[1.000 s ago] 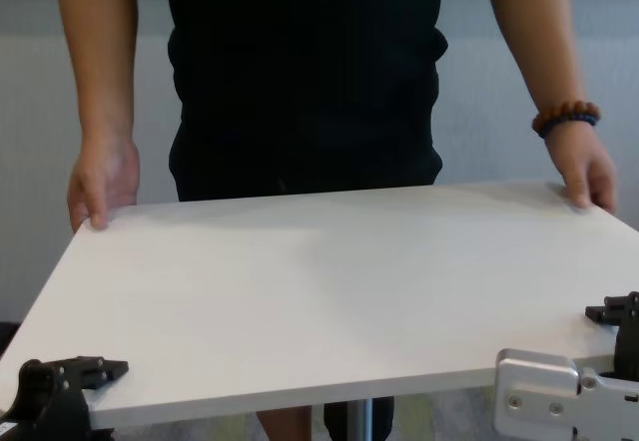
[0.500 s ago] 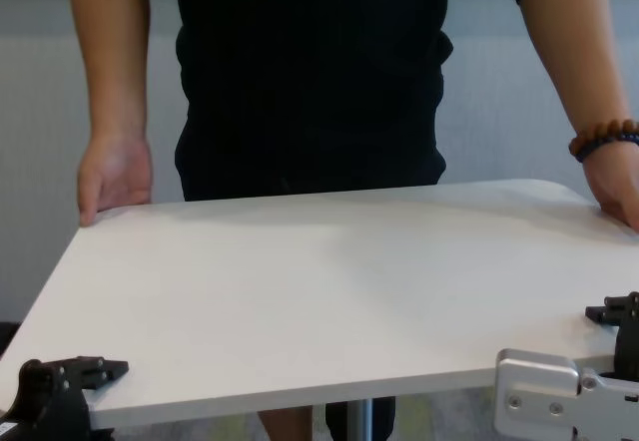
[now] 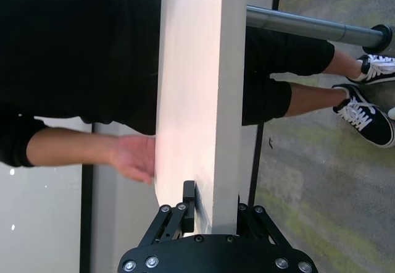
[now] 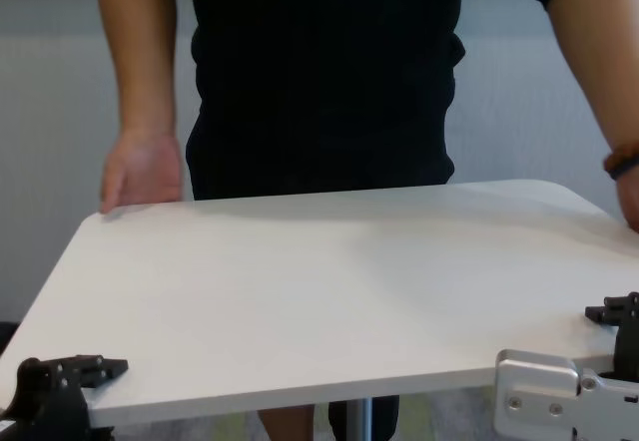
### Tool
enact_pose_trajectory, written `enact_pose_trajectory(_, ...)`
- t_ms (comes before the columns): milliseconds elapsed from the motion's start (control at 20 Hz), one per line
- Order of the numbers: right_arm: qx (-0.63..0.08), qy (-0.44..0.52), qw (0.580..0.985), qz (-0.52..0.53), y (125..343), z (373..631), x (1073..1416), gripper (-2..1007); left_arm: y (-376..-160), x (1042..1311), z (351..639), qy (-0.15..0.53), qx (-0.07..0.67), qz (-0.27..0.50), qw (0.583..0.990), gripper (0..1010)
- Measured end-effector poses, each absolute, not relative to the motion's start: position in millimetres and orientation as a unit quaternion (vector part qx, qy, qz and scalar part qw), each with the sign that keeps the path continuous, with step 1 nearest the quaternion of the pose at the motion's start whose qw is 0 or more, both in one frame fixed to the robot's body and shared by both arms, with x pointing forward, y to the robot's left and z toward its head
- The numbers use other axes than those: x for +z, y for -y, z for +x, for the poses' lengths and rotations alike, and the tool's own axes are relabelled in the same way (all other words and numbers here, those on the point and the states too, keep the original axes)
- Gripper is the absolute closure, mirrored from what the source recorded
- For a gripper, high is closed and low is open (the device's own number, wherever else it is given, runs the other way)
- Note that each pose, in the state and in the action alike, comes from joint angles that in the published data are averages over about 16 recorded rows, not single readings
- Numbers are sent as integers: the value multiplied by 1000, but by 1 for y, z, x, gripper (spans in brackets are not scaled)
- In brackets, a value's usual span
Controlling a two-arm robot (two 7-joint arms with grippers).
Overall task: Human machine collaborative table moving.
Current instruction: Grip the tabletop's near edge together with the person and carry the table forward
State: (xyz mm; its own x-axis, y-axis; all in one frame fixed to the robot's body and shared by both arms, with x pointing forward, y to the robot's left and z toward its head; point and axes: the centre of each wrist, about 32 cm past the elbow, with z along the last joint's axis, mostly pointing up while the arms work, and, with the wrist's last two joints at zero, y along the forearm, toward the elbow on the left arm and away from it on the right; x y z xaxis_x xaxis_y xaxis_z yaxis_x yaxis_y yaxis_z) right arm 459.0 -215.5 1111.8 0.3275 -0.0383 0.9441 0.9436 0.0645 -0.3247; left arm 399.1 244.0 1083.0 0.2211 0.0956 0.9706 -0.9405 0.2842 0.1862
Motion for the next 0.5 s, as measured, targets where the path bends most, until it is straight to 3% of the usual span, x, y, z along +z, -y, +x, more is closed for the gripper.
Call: enact_pose_trajectory(500, -412, 423, 596, -544, 214, 462, 1111, 714, -246, 1087, 400, 485, 414, 427, 641, 713)
